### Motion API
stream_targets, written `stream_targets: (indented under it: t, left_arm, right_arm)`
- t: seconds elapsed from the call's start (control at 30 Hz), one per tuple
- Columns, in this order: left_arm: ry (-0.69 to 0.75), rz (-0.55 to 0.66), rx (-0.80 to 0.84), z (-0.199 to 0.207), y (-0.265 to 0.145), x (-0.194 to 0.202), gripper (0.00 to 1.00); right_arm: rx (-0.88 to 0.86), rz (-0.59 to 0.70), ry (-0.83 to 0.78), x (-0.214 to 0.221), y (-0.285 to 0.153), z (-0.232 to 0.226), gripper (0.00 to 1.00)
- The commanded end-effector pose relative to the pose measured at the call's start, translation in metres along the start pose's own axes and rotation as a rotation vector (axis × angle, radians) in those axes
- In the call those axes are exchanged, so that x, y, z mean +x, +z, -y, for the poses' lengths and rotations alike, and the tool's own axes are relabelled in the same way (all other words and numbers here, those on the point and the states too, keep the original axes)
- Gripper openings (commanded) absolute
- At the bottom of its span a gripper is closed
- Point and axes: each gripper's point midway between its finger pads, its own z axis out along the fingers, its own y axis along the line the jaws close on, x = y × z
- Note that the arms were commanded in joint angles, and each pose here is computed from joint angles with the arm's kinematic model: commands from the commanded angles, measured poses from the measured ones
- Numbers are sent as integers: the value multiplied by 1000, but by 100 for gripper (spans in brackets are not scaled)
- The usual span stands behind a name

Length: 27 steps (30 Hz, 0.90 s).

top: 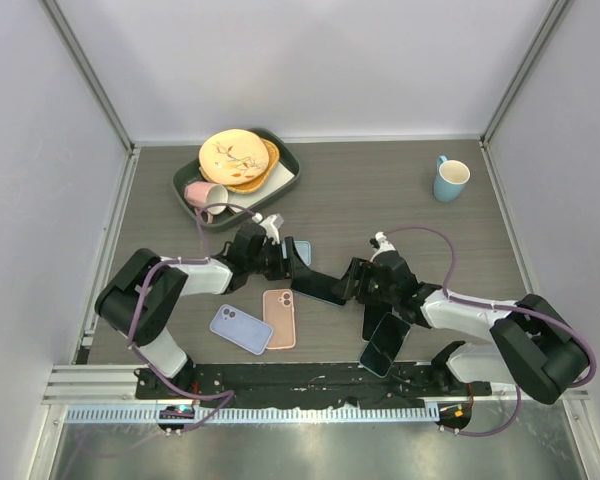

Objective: Put the phone into the phone case

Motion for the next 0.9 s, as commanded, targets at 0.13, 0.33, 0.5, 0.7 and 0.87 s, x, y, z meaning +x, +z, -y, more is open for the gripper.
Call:
stream_targets:
  t: [0.13, 0.33, 0.5, 0.7, 0.87]
  left_arm:
    - [-29, -120, 310, 60, -17, 37, 55]
    - [31, -108, 410, 82, -32, 32, 49]
    - [72, -88, 459, 94, -44, 30, 47]
    - [82, -95, 407, 86, -41, 31, 33]
    - [69, -116, 279, 60, -31, 37, 9]
  right_arm:
    - [-119, -28, -1, 7, 1, -16, 63]
    - [-170, -6, -36, -2, -1, -28, 63]
    - [-199, -4, -47, -5, -2, -34, 63]
    - [-199, -11, -58, -4, -2, -35, 63]
    - [-185, 4, -70, -7, -5, -33, 63]
